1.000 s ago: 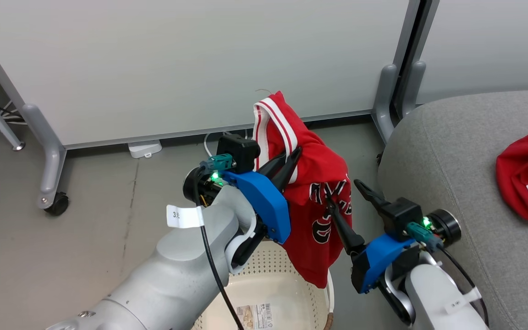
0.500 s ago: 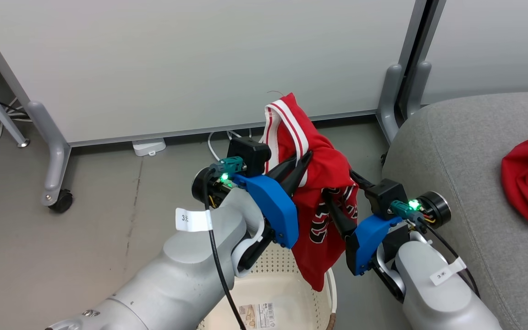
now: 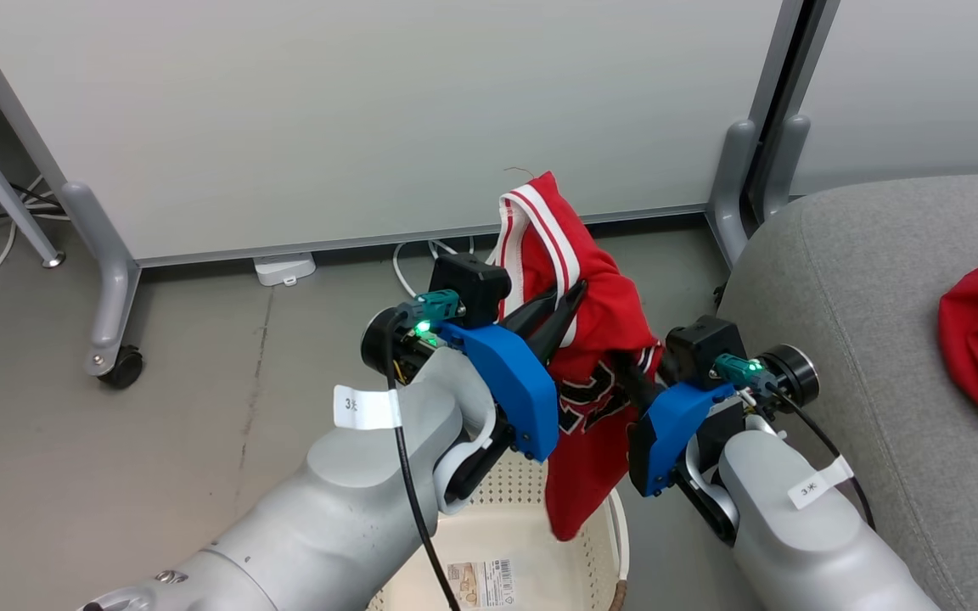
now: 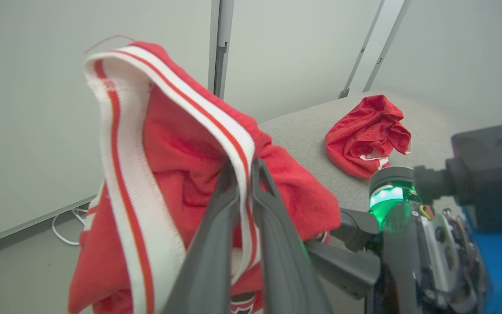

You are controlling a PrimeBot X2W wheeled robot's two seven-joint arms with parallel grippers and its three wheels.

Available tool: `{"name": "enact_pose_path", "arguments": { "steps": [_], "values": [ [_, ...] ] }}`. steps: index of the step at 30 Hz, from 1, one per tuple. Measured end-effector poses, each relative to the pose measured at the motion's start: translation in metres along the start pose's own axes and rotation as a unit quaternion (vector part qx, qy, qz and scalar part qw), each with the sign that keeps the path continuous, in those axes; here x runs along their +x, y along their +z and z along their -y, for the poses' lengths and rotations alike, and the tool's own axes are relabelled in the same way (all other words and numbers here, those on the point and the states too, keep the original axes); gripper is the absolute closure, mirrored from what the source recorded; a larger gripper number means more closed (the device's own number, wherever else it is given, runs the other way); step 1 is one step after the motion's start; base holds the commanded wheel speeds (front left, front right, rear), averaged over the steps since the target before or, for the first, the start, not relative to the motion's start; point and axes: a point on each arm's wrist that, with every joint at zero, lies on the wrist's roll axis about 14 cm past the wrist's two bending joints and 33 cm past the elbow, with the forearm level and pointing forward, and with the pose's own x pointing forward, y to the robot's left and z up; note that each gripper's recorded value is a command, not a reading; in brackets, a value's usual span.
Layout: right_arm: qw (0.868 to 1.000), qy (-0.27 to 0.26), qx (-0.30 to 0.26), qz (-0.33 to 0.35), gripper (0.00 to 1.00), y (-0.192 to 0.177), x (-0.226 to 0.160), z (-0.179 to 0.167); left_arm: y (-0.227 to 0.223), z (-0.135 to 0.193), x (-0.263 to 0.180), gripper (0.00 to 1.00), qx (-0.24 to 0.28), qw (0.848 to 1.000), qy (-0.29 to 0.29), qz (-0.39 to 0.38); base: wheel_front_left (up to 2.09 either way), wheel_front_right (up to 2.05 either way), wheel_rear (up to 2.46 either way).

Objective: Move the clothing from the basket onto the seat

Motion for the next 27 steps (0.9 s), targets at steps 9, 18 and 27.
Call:
{"name": "enact_pose_path", "arguments": {
  "steps": [9, 18, 27],
  "values": [
    [1.000, -0.005, 0.016, 0.006, 1.00, 0.003, -0.003, 0.002, 0.001, 0.000, 0.001, 1.00, 0.005, 1.000, 0.002, 0.000, 0.00, 0.00, 0.00],
    [1.000, -0.012, 0.019, 0.005, 1.00, 0.002, -0.008, 0.005, 0.002, 0.000, 0.001, 1.00, 0.006, 1.000, 0.003, 0.000, 0.00, 0.00, 0.00],
    [1.000, -0.015, 0.018, 0.013, 1.00, 0.009, -0.010, 0.007, 0.003, 0.001, -0.001, 1.00, 0.010, 1.000, 0.004, 0.003, 0.00, 0.00, 0.00]
  ]
}}
